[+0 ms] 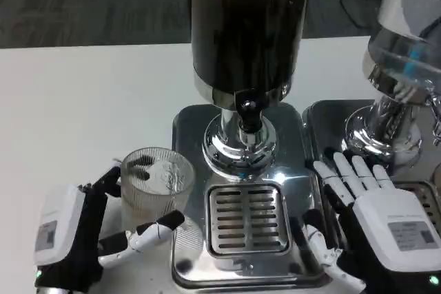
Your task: Grasp the cup under the faucet to collect the drink, then remove the cup.
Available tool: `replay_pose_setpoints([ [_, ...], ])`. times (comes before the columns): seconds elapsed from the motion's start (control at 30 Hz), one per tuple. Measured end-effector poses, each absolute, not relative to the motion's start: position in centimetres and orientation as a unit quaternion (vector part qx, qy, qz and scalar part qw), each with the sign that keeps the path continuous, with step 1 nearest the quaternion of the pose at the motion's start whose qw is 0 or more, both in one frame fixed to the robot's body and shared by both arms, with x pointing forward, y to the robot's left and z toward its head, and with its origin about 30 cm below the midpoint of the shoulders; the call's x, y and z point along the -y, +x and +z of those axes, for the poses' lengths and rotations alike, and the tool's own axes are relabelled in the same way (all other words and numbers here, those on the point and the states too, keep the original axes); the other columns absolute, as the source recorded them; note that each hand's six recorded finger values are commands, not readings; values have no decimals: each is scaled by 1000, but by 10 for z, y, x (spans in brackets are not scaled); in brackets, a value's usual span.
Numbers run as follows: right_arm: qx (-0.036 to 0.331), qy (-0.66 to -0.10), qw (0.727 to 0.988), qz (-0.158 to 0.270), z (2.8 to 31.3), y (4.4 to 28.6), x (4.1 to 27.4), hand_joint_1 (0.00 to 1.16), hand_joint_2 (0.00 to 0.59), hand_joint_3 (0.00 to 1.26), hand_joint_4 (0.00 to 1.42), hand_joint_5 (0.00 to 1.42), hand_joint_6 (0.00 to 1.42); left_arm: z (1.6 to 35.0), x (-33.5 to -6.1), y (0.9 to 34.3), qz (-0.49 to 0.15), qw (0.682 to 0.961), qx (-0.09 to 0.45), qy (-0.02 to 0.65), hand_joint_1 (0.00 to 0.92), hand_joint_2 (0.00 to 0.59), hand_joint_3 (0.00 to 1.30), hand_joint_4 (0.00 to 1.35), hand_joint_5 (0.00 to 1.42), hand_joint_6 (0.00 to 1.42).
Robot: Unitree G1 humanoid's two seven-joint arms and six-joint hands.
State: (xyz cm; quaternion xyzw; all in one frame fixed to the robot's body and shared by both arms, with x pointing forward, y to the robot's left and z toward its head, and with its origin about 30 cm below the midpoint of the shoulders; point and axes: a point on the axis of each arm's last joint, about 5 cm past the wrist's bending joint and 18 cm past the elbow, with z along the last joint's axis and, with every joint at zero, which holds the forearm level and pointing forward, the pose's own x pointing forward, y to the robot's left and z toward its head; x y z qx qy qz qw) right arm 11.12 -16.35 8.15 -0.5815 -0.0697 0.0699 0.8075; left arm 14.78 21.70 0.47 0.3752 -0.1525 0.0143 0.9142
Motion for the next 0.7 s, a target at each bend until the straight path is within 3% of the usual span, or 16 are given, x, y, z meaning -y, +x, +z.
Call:
replay_pose_setpoints([
  [0.37, 69, -587, 805, 45, 83, 113, 171, 153, 517, 115, 0, 0, 0, 16, -197, 178, -22, 908, 213, 359, 386, 168, 459, 507, 740, 651],
  [0.7, 55, -585, 809, 20, 87, 108, 174, 153, 517, 112, 0, 0, 0, 21, -183, 198, -70, 904, 227, 355, 385, 166, 460, 507, 743, 651],
])
